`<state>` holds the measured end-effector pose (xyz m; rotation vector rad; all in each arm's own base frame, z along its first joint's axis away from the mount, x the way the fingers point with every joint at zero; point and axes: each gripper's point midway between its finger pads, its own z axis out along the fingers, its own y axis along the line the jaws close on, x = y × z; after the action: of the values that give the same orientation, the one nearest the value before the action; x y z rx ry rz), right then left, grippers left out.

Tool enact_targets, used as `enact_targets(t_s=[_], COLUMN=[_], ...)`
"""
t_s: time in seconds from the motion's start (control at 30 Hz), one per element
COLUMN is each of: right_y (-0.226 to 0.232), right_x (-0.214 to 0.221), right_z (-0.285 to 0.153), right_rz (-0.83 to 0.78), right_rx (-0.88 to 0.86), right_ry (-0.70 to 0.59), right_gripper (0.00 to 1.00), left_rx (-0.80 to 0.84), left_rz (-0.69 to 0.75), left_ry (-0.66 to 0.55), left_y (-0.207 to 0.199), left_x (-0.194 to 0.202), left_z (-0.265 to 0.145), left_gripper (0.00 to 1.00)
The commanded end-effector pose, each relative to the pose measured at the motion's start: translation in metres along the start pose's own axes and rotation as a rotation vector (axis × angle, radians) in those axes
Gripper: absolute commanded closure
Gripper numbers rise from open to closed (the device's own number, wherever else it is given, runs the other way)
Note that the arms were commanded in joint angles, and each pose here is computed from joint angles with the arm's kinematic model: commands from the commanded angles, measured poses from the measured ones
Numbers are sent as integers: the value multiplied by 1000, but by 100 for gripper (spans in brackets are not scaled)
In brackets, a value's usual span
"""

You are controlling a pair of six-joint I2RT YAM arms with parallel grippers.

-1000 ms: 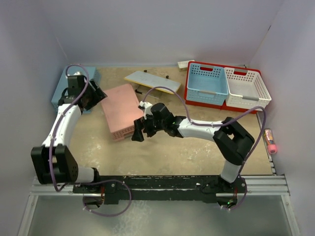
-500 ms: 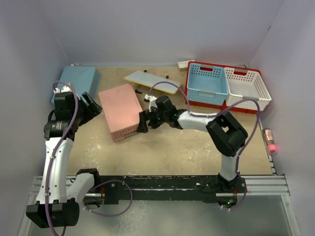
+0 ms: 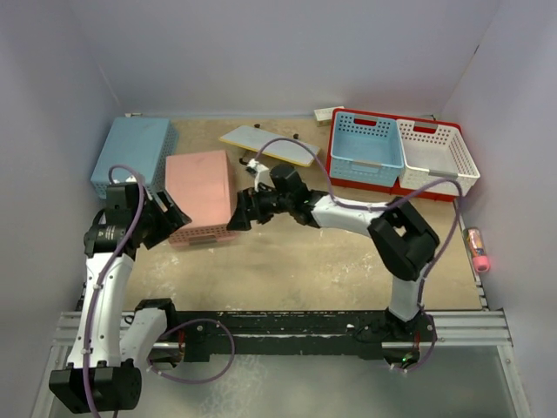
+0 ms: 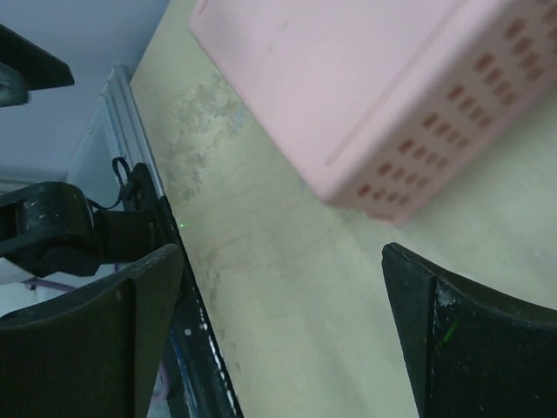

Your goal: Turn the large container upside down

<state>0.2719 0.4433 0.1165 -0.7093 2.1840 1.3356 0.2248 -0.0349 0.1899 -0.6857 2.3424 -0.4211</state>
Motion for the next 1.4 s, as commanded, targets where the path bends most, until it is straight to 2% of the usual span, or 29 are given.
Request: enact_targets(t_s=[0.0,0.17,0.33,0.5,0.8,1.0,1.13,1.23,1.37], right_y=[-17,-67,-77,-74,-71,-67,-64,-61,-57], right_x=[-25,3,35,40,40,46,51,52,46], right_z=[-62,-134,-179,-201,-212,-226,-235,-244,-259], right_rz=[-7,42,46,34,31,30,37,42,23], right_rx=[165,470,615,664,689,713,724,738,773], right_ry=[-114,-138,-130,-164,-173,-184,-199,-213,-249], right_gripper=[2,1,1,1,1,1,1,1,1], left_rx=[42,0,-17,-49,-150,-201,-189,-208,-223], left_rz=[-51,-101,-138,-126,-91,-27,-54,-65,-42], left_ry=[41,21,68,23,-135,-225,-277,-260,-253], left_y=[-2,6,8,7,-3,-26,-31,-27,-32], left_x=[19,38,68,58,-2,-62,-102,-117,-130], left_z=[2,12,38,60,125,153,174,191,190], left_gripper=[29,29,29,31,51,51,50,49,48])
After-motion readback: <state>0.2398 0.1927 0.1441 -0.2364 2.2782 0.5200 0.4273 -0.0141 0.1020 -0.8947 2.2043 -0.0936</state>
